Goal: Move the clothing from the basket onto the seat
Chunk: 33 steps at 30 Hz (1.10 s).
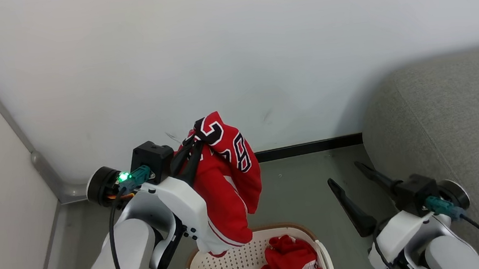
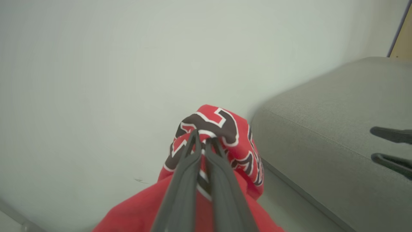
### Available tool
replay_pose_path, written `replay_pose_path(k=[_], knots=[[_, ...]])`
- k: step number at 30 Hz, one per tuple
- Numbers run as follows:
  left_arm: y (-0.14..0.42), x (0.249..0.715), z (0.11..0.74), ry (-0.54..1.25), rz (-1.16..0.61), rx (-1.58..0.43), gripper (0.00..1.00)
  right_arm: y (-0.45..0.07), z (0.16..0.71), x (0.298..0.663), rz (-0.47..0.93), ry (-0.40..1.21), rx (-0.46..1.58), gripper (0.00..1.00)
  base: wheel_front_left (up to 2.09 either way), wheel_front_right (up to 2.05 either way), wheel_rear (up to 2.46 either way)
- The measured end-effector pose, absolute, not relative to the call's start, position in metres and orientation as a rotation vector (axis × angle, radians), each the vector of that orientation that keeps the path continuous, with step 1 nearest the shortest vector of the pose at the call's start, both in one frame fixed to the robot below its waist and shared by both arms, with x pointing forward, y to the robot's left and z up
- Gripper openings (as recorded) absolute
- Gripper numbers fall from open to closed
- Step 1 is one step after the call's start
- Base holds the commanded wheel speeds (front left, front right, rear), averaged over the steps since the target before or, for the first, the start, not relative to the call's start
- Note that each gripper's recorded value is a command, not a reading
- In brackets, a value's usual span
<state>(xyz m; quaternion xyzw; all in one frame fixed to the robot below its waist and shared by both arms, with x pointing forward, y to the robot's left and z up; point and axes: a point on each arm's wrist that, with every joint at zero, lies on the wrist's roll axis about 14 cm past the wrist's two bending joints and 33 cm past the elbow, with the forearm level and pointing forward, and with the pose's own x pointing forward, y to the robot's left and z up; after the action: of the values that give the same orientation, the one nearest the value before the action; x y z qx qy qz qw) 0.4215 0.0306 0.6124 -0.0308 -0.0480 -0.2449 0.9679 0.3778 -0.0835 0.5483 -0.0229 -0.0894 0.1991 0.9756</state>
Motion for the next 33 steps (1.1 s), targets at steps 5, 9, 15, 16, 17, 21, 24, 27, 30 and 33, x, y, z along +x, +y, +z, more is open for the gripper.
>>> replay_pose_path(k=[5, 9, 15, 16, 17, 21, 24, 27, 30, 33], knots=[[0.025, 0.419, 0.614, -0.097, -0.514, -0.064, 0.0, -0.072, 0.559, 0.391, 0.456, -0.199, -0.097, 1.0, 0.0, 0.0, 0.0], [0.021, 0.418, 0.615, -0.095, -0.526, -0.063, 0.0, -0.06, 0.559, 0.397, 0.497, -0.186, -0.108, 1.0, 0.0, 0.0, 0.0], [0.019, 0.416, 0.615, -0.091, -0.535, -0.063, 0.0, -0.047, 0.558, 0.403, 0.537, -0.175, -0.101, 1.0, 0.0, 0.0, 0.0], [0.018, 0.416, 0.615, -0.09, -0.538, -0.062, 0.0, -0.046, 0.558, 0.404, 0.54, -0.174, -0.098, 1.0, 0.0, 0.0, 0.0], [0.017, 0.415, 0.615, -0.089, -0.542, -0.061, 0.0, -0.045, 0.558, 0.405, 0.544, -0.172, -0.096, 1.0, 0.0, 0.0, 0.0], [0.011, 0.414, 0.615, -0.083, -0.56, -0.057, 0.0, -0.041, 0.557, 0.406, 0.552, -0.162, -0.085, 1.0, 0.0, 0.0, 0.0], [0.003, 0.411, 0.617, -0.09, -0.584, -0.055, 0.0, -0.043, 0.554, 0.407, 0.548, -0.151, -0.079, 1.0, 0.0, 0.0, 0.0], [-0.008, 0.407, 0.617, -0.087, -0.618, -0.051, 0.0, -0.046, 0.551, 0.407, 0.544, -0.141, -0.084, 1.0, 0.0, 0.0, 0.0], [-0.019, 0.404, 0.618, -0.091, -0.648, -0.05, 0.0, -0.051, 0.547, 0.407, 0.537, -0.13, -0.094, 1.0, 0.0, 0.0, 0.0], [-0.032, 0.398, 0.616, -0.081, -0.696, -0.046, 0.0, -0.055, 0.542, 0.404, 0.532, -0.113, -0.091, 1.0, 0.0, 0.0, 0.0]])
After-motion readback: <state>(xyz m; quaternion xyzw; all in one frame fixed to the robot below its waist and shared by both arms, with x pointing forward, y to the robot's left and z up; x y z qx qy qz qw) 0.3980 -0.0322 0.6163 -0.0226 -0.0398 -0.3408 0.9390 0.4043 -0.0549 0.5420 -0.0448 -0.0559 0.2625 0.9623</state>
